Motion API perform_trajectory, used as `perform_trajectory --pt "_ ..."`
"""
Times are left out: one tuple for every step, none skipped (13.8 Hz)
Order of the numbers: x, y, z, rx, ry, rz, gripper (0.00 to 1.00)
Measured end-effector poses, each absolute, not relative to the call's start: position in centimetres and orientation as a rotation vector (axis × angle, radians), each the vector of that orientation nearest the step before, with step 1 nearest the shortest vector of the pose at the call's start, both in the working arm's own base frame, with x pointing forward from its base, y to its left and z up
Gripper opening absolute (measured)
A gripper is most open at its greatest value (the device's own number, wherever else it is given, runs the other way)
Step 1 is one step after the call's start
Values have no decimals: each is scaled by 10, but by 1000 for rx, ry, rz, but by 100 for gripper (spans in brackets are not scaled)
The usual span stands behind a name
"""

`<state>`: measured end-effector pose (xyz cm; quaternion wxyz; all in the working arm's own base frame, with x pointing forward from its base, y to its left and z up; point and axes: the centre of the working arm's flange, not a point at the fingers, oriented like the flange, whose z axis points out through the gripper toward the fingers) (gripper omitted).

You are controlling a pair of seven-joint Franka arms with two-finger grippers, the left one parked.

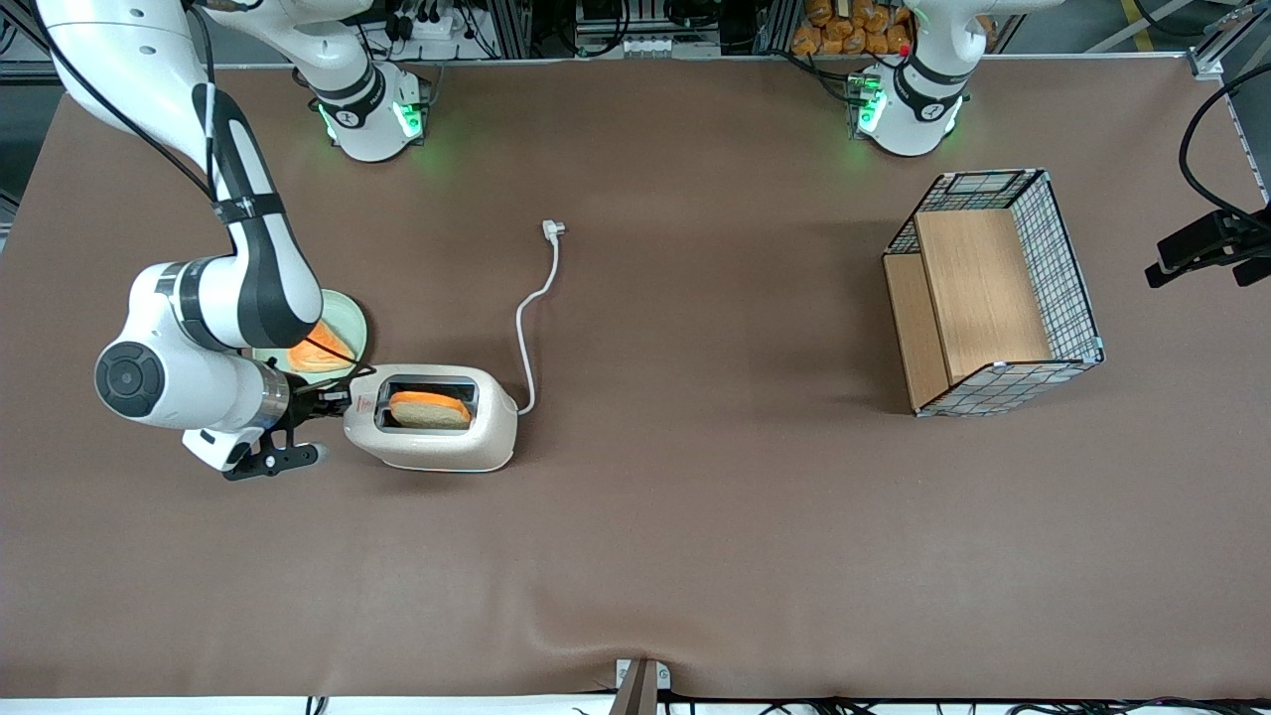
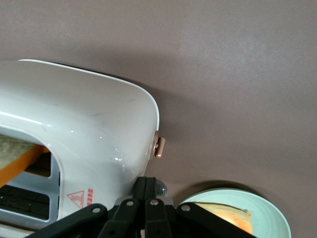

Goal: Press toaster button with right arm

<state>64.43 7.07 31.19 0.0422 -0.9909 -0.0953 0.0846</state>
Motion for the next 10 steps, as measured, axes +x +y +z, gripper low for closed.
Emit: perform_trajectory --pt "644 73 312 -3035 -284 260 1" --pt "643 78 312 -3042 -276 261 1" --pt "643 82 312 -3047 -272 263 1" --pt "642 87 312 -3050 -270 263 1" --pt "642 91 312 -3047 -267 264 1" --pt "641 96 312 -3036 -262 264 1" --pt "640 102 312 -3027 -264 264 1" --pt "639 108 312 -3021 -271 265 1" --pt "638 114 311 -3020 -281 265 1" --pt "638 121 312 -3019 -288 259 1"
